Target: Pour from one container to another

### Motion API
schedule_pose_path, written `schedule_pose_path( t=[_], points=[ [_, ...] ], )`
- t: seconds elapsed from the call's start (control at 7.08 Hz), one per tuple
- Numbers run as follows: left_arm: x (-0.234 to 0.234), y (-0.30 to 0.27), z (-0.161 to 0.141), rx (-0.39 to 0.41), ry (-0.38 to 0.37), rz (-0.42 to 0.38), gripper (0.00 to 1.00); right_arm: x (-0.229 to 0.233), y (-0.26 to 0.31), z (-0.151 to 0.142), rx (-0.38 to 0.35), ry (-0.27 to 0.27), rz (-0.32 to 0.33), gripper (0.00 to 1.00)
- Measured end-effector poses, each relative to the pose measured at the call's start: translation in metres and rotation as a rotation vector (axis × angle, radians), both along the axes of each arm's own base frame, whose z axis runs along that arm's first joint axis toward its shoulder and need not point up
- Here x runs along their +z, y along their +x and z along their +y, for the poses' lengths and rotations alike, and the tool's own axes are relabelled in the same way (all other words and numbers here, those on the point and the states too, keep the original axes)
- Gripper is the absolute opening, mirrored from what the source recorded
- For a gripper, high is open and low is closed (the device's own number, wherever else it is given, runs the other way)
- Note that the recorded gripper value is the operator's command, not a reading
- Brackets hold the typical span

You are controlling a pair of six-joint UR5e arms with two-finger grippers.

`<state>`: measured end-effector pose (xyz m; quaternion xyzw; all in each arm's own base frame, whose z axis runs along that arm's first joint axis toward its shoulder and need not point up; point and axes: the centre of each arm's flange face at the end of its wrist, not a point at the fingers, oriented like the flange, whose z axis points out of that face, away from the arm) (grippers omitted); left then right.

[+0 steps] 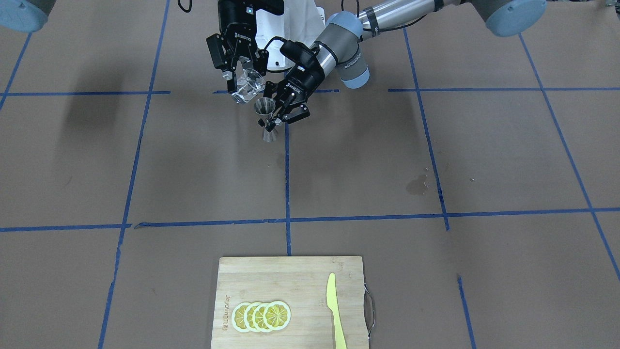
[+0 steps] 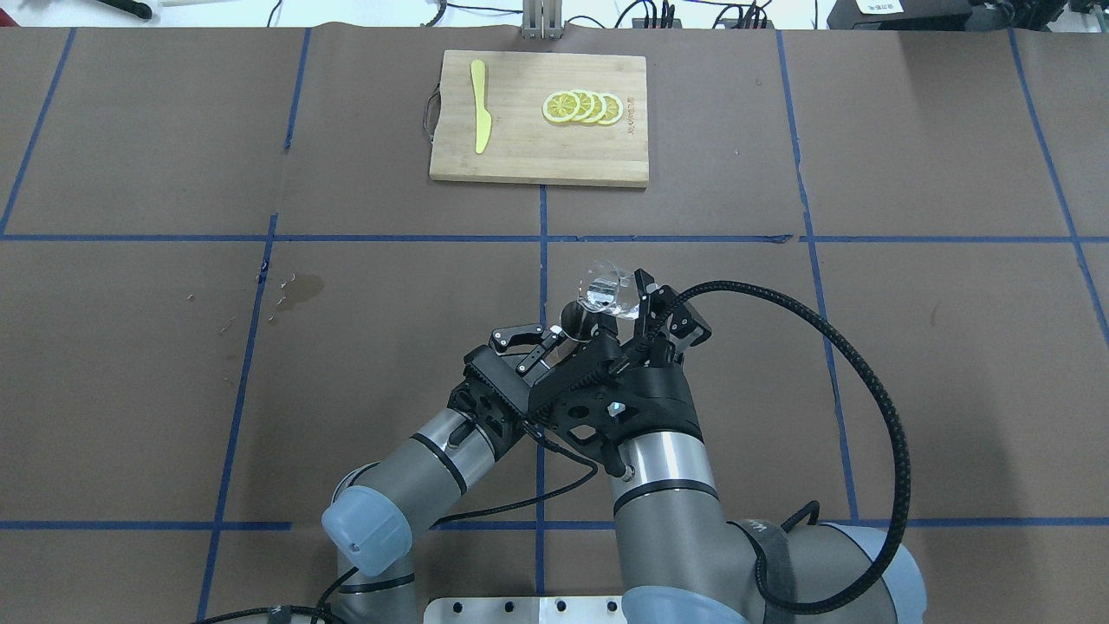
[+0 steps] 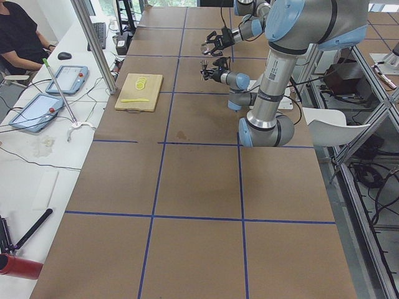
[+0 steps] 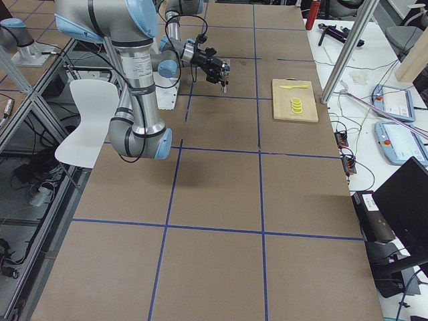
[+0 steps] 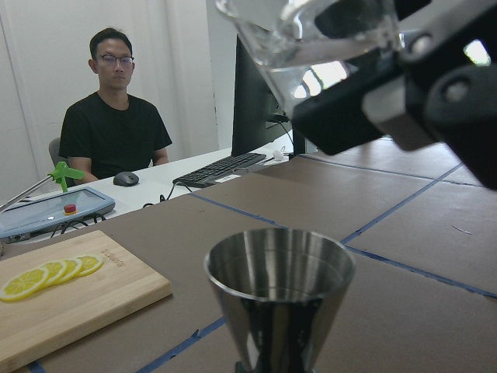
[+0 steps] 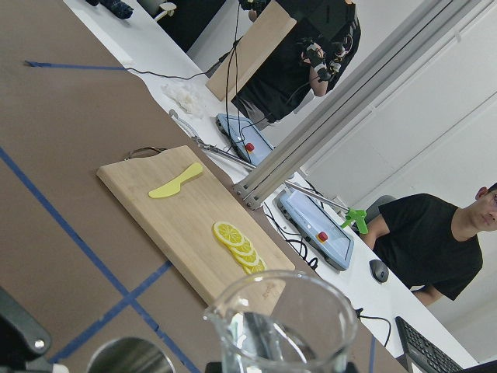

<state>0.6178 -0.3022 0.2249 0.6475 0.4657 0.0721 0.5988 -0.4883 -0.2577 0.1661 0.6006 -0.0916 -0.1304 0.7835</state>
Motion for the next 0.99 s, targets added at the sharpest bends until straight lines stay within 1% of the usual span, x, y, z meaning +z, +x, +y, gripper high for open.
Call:
schedule_pose_path(
  t=[0.42,0.85,0.99],
  points=[
    [-0.0003,0.0000,0.0004,0.001,0.000,0.001,0.00,0.0003,0.0000,-0.0014,-0.001,0.023,0.072,0.00],
    [-0.0003,0.0002,0.0009,0.001,0.000,0.001,0.00,0.0018,-0.0017,-0.0014,0.005,0.031,0.131,0.00],
    [-0.0002,0.0002,0.0009,0.001,0.000,0.001,0.00,0.0025,-0.0022,-0.0014,0.004,0.037,0.161,0.00]
  ],
)
